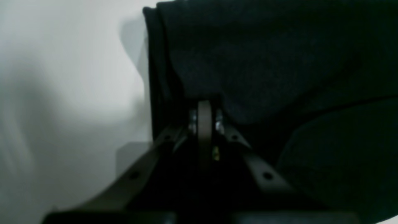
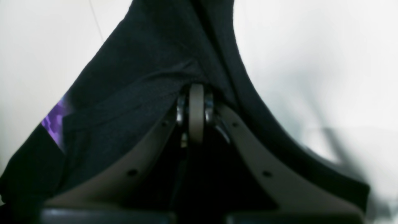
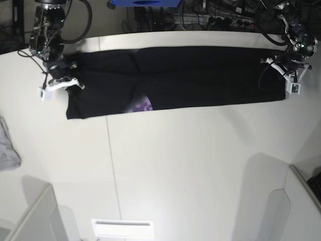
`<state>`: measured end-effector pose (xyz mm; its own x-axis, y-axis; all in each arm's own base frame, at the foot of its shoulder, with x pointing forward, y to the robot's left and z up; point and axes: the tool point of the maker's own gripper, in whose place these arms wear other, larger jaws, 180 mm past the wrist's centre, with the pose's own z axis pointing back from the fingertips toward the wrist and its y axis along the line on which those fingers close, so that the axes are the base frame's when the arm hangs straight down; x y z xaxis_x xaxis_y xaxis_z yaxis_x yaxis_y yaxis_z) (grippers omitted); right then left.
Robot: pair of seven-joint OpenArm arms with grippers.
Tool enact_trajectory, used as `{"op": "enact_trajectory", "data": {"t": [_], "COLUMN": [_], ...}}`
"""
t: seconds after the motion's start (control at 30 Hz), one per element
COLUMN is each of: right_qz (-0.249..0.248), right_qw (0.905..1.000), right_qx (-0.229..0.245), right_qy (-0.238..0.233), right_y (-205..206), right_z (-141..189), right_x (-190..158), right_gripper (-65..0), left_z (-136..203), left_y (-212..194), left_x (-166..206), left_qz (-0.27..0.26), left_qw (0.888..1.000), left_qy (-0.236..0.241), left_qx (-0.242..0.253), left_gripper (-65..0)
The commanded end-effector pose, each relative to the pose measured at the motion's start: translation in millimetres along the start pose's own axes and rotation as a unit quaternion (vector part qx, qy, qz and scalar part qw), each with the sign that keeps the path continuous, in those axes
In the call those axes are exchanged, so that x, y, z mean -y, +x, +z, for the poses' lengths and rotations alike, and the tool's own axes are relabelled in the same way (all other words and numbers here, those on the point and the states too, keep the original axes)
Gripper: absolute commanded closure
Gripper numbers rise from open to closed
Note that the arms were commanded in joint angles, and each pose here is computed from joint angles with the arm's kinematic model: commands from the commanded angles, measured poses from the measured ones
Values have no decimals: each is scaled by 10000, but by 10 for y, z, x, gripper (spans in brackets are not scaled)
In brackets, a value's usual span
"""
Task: Fold the T-shirt properly
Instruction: 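Pull the folded strip's ends apart with both grippers to flatten it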
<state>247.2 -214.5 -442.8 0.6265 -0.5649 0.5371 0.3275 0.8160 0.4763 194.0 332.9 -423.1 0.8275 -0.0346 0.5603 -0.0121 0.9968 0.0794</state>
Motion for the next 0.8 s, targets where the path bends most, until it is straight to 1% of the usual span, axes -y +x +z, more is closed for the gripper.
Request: {"op": "enact_trajectory", "data": {"t": [0.0,0.07,0.17,0.27,0.33,0.43,0.5,0.57,0.63,0.77], "right_qz": [80,64,134,262,394,556,603,624,585,408], "right_qw": [9999,9999,9998,9992,9978,9953,9948,9942,9954,9969], "right_qx": [12,37,150,291,462,670,672,677,564,490], "right_qy": [-112,-98,-17,107,257,430,472,557,517,470], "right_y": [60,96,170,225,347,490,528,644,661,731], "right_z": [-2,-32,9,112,181,260,267,213,126,-54], "right_x": [58,44,-29,-147,-291,-459,-501,-590,-556,-515], "right_gripper": [0,0,0,0,0,0,0,0,0,0], "left_z": [-18,-46,-1,123,212,440,504,470,370,63], "left_y": [-12,51,195,375,450,617,678,677,675,436], "left_x": [0,73,58,35,11,-136,-131,-133,-121,-29], "left_qz": [-148,-224,-183,-315,-406,-442,-454,-395,-270,89], "left_qw": [9998,9997,9997,9986,9975,9937,9922,9927,9939,9982], "left_qy": [33,-24,147,268,362,681,741,727,660,358], "left_qx": [-162,-122,61,327,452,773,893,881,842,468], "left_gripper": [0,0,0,0,0,0,0,0,0,0]}}
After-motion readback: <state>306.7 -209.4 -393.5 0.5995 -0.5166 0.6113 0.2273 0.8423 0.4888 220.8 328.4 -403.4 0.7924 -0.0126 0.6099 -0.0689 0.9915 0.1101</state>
